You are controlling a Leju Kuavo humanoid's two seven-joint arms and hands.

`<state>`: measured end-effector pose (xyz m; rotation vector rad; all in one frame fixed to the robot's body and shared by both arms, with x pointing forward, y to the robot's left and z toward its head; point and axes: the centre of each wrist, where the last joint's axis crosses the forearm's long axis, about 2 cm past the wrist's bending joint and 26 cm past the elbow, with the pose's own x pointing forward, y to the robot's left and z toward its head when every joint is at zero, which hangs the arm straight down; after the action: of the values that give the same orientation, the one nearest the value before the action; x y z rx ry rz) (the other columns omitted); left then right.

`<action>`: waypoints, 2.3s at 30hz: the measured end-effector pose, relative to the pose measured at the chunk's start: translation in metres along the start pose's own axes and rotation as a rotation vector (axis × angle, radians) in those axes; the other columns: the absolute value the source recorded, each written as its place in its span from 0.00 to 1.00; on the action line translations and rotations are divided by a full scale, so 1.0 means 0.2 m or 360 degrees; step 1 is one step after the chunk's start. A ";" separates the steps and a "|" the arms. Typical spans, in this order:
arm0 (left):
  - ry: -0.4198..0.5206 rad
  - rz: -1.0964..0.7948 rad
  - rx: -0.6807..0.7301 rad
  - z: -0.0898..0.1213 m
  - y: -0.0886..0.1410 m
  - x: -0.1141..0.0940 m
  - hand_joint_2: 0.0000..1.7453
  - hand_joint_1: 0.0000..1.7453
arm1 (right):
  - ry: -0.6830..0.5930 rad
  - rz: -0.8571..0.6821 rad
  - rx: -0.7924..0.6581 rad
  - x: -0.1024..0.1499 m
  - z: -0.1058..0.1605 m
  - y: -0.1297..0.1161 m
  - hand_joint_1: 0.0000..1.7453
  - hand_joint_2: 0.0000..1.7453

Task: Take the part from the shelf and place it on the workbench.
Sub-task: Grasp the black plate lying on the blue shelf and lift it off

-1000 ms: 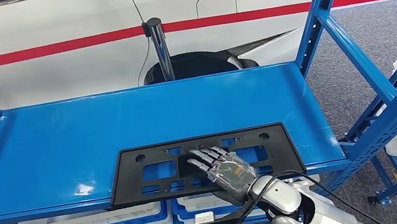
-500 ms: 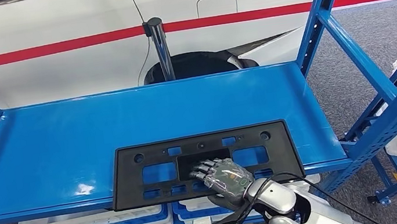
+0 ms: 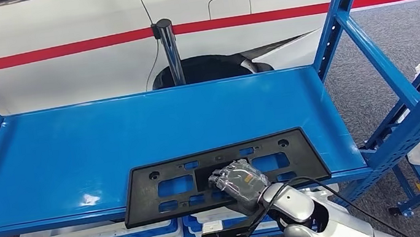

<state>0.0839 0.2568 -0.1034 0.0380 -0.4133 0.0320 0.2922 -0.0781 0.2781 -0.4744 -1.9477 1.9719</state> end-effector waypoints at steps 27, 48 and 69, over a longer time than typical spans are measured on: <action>-0.0041 -0.0034 0.0020 -0.01 0.01 0.02 1.00 0.00 | 0.0079 0.0108 -0.0120 -0.03 0.02 0.00 0.97 1.00; -0.0080 -0.0090 -0.0015 -0.01 0.02 0.05 1.00 0.00 | 0.0210 0.0558 -0.0622 -0.10 0.12 -0.19 0.97 1.00; -0.0072 -0.0127 -0.0023 -0.02 0.03 0.06 1.00 0.00 | 0.0222 0.0565 -0.0652 -0.10 0.17 -0.19 0.97 1.00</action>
<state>0.0967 0.2636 -0.1013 0.0410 -0.4568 -0.0507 0.2952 -0.1178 0.3164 -1.0981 -2.3025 1.6569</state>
